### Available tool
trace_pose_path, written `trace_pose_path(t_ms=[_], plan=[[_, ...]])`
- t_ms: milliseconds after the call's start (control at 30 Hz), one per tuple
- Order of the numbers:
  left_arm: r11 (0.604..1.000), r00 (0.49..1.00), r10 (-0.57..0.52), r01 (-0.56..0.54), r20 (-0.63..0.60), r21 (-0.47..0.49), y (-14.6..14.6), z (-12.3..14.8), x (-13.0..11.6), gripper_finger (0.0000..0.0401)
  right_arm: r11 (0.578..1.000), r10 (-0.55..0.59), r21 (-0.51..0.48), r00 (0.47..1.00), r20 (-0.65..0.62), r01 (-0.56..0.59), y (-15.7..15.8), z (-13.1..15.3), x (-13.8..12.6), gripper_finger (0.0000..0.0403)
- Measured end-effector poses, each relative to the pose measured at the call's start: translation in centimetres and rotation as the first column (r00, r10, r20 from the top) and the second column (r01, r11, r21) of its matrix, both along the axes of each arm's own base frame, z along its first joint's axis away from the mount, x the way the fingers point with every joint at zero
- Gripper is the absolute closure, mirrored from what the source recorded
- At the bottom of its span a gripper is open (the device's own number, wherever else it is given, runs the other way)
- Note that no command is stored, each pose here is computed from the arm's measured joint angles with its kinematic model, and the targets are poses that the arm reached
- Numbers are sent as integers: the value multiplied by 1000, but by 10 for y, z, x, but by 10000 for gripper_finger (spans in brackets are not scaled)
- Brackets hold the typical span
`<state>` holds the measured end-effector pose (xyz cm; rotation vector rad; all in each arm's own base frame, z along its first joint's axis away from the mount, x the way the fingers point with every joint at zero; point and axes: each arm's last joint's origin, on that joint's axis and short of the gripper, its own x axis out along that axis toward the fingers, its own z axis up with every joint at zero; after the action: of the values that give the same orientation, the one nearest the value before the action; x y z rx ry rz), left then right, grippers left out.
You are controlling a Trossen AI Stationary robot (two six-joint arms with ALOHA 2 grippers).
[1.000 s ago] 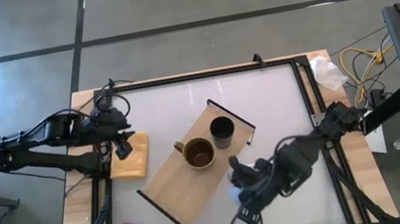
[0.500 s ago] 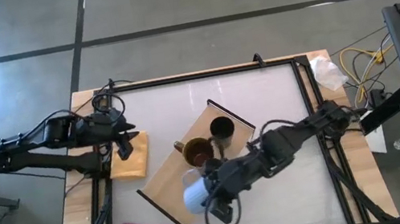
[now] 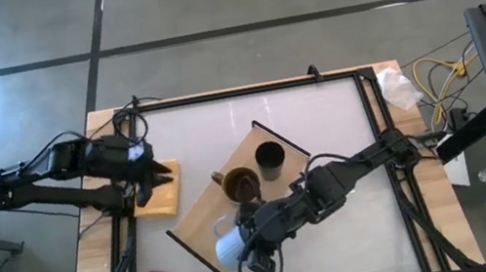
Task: Stack small to large cups/mugs on shelf
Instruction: Put the blue mug on the shelf
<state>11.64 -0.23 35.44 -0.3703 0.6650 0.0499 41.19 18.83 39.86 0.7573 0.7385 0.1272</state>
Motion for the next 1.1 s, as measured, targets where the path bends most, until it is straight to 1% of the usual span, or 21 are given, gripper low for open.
trace_pose_path(t_ms=[100,167,200,267,400,433,600,700,767,867,967,1100], plan=[[988,989,-97,109,111,-107,-4,9,5,294,1000,-2,-10,1000,3,2,-7,0,3,394],[978,981,-112,138,159,-159,-6,14,9,294,1000,3,-18,1000,4,-3,-11,-2,6,394],[974,979,-118,147,168,-172,-6,14,11,294,1000,7,-20,1000,4,-7,-14,-2,7,394],[969,982,-121,149,147,-196,-7,12,16,294,1000,13,-25,1000,7,-13,-18,-2,9,394],[965,985,-145,161,90,-209,-10,3,31,294,999,18,-45,1000,26,-17,-23,-1,12,394],[960,982,-165,182,95,-211,-13,3,36,294,999,19,-46,999,29,-18,-23,-1,12,394],[934,945,-260,299,198,-198,-31,9,56,294,998,29,-55,999,37,-27,-22,-5,16,394],[922,935,-294,332,195,-199,-38,9,63,294,998,37,-61,999,32,-35,-21,-12,21,394],[918,933,-308,343,187,-201,-41,8,66,289,998,38,-54,998,50,-36,-20,-12,23,394],[910,925,-317,359,209,-208,-46,10,69,269,998,44,-51,998,54,-41,-19,-11,23,394],[901,920,-311,365,237,-235,-49,13,70,240,998,48,-53,997,60,-45,-16,-11,22,394],[900,920,-311,366,240,-235,-49,14,67,207,997,50,-55,997,65,-46,-16,-11,22,394]])
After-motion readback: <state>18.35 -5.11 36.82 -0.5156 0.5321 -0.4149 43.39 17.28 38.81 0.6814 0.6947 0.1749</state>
